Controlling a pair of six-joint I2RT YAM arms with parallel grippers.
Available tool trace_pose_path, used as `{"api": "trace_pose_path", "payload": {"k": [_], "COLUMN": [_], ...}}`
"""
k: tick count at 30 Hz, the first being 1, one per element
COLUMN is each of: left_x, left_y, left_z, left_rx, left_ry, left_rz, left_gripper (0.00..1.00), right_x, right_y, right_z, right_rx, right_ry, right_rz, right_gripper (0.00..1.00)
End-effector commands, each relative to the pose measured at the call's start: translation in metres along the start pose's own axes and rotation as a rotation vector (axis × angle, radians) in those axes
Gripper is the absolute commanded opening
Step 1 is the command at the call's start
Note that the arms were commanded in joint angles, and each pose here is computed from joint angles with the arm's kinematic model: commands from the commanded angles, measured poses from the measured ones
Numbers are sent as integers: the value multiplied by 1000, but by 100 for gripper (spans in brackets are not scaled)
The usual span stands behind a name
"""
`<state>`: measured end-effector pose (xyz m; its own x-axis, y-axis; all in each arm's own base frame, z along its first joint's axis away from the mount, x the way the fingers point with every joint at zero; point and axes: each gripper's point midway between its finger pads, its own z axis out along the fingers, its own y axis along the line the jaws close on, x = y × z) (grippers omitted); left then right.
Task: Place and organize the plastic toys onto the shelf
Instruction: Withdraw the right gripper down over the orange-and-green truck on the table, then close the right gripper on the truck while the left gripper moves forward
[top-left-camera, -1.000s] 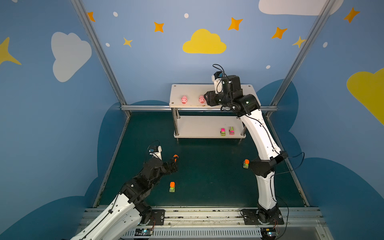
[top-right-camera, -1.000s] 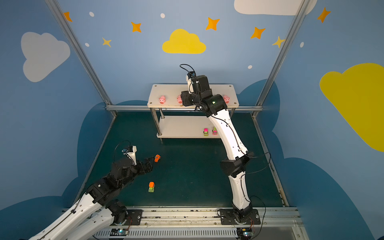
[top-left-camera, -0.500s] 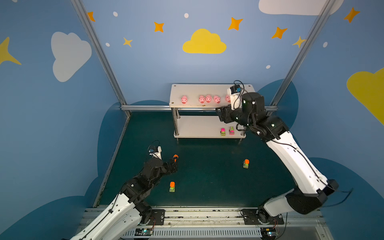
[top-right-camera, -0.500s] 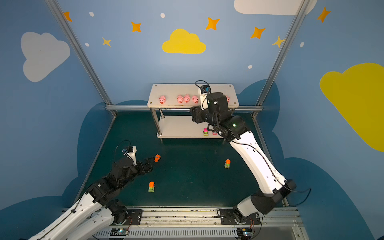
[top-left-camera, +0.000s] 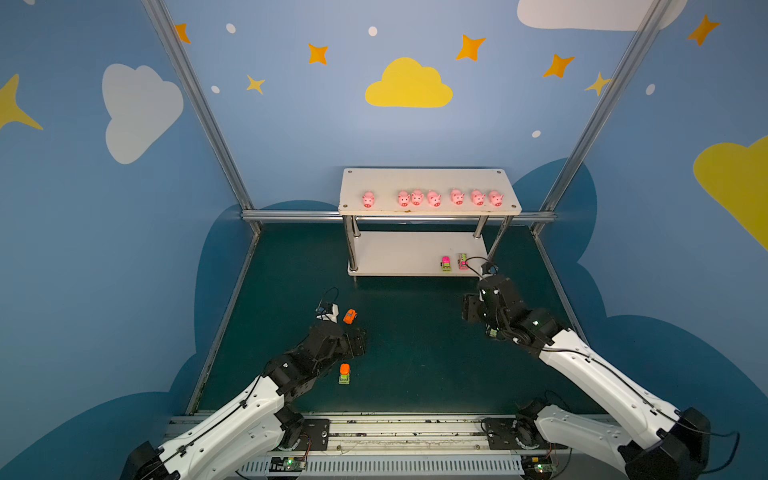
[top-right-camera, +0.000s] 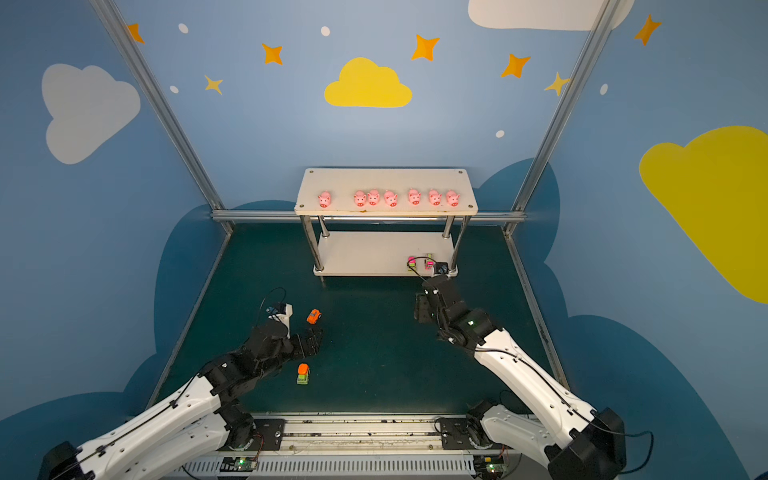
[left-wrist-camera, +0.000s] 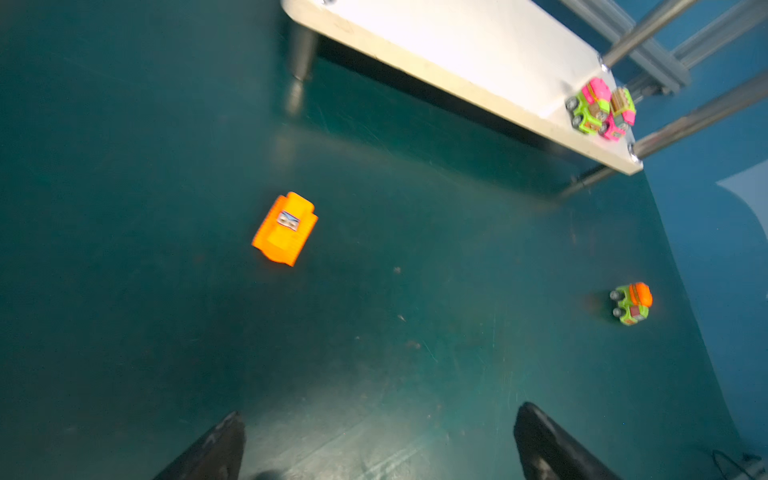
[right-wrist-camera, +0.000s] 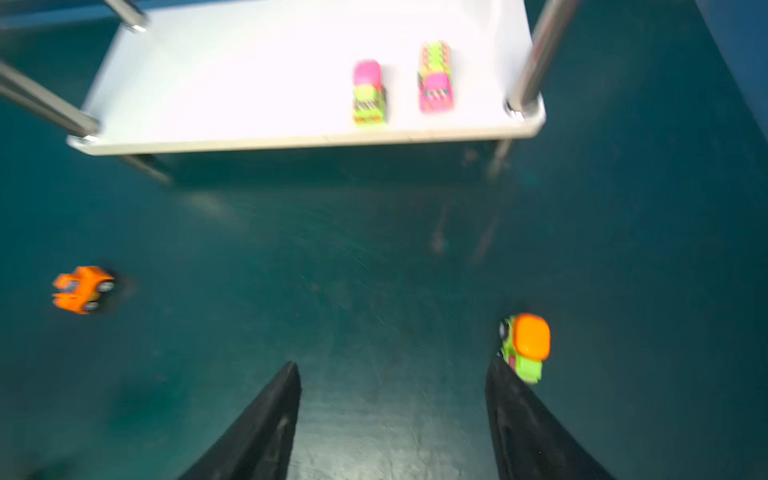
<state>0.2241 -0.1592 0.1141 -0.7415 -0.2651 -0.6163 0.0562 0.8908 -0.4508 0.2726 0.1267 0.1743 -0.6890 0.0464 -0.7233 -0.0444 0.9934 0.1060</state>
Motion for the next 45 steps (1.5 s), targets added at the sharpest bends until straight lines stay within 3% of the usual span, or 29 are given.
{"api": "trace_pose_path", "payload": {"k": [1,14,20,30,35,45], "left_x": [-13,5,3,5,4,6], "left_y": [-30,-96,-131,-152,-146,-136], "left_z": [1,31,47,61,57,56], "left_rx": [78,155,193,217,203,173], "left_ry": [-27,52,99,134,125,120], "left_rz": [9,180,260,300,311,330], "left_gripper": [100,100,100,100,100,100], "right_x": [-11,43,55,77,79,80], "right_y": [-18,-72,-89,-106,-105,-102], "right_z": [1,51,60,82,90,103], "right_rx": [60,165,167,159,148,157], "right_ry": [-95,35,80,204,217,278], "right_rz": [111,279,342,439,440,417], "right_gripper": [70,71,84,84,79,52]}}
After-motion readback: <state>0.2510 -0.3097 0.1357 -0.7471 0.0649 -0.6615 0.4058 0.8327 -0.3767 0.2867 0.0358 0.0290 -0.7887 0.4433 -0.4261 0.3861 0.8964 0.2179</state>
